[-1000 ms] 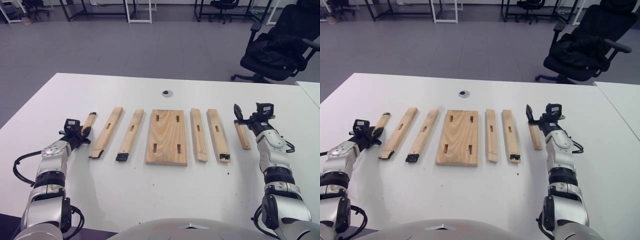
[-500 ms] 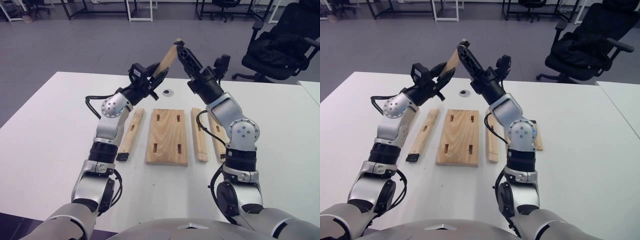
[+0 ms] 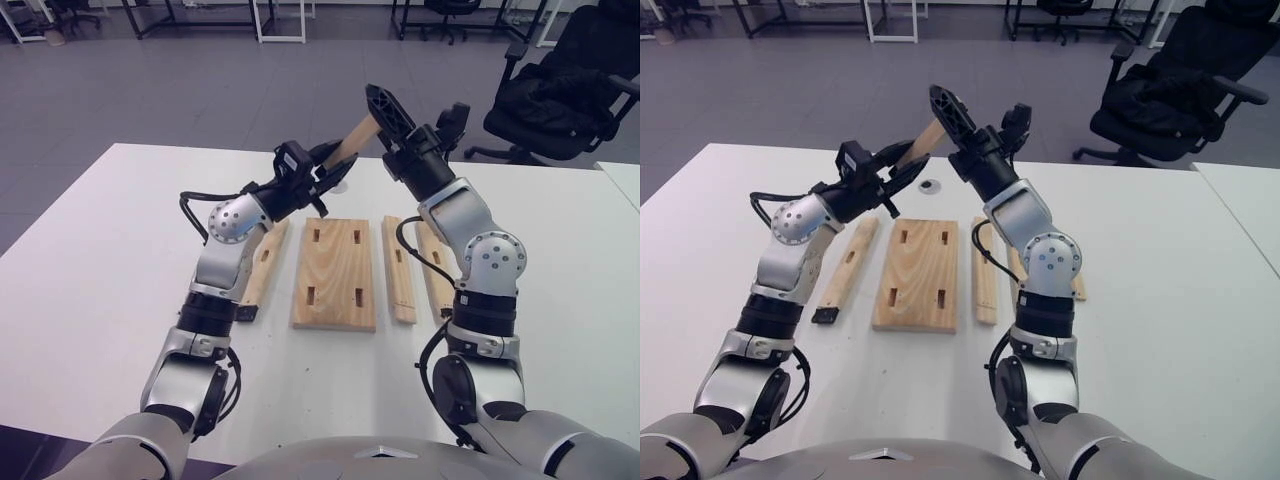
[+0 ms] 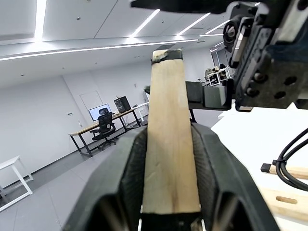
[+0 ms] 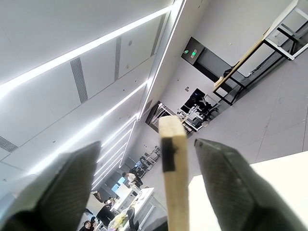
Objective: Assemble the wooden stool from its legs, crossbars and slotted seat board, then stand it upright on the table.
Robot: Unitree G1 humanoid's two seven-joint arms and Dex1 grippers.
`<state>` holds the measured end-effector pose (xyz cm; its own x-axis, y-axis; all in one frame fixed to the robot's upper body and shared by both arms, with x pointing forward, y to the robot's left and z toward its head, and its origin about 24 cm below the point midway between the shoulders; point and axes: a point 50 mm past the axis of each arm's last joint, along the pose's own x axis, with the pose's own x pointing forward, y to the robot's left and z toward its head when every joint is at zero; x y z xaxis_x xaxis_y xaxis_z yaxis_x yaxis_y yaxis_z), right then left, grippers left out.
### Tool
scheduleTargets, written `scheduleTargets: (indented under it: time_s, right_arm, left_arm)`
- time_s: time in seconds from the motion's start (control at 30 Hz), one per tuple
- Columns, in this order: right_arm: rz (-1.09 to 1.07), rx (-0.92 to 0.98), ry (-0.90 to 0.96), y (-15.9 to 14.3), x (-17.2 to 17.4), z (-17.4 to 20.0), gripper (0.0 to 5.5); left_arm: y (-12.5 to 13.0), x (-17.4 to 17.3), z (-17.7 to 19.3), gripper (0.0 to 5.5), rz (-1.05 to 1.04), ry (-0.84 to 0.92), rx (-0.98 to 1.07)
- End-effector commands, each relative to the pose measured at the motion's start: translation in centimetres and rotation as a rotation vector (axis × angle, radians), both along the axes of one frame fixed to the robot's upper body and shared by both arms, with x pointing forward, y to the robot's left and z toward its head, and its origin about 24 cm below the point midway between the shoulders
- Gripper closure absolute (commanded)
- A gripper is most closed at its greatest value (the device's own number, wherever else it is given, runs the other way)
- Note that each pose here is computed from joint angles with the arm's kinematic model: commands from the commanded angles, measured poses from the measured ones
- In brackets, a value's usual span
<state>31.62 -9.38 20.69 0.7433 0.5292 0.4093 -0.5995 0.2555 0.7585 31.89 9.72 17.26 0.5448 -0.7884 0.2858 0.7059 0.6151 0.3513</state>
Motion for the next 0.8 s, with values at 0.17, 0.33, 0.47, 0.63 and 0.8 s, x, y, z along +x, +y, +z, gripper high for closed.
scheduleTargets:
  time_s: [0.17, 0.33, 0.47, 0.63, 0.8]
  right_arm:
    - [0.022, -0.003, -0.015, 0.0, -0.4, 0.0, 3.31]
    - [0.011, -0.032, -0.011, 0.0, -0.5, -0.5, 4.12]
    - [-0.004, -0.043, 0.0, -0.1, -0.3, -0.8, 4.94]
    - [-0.09, -0.102, 0.001, -0.7, -0.1, -1.4, 5.08]
    - [-0.546, -0.443, 0.165, -7.8, -1.8, -8.9, 5.09]
  left_arm:
    - [0.1, -0.2, 0.3, 4.22, -0.005, -0.037, 0.047]
    - [0.0, -0.3, 0.5, 4.22, -0.009, -0.049, 0.055]
    - [-0.1, -0.3, 0.7, 4.22, -0.014, -0.054, 0.055]
    - [-0.2, -0.3, -0.9, 3.86, -0.037, 0.008, 0.106]
    - [2.8, 0.1, -5.5, 3.09, 0.145, 0.175, 0.15]
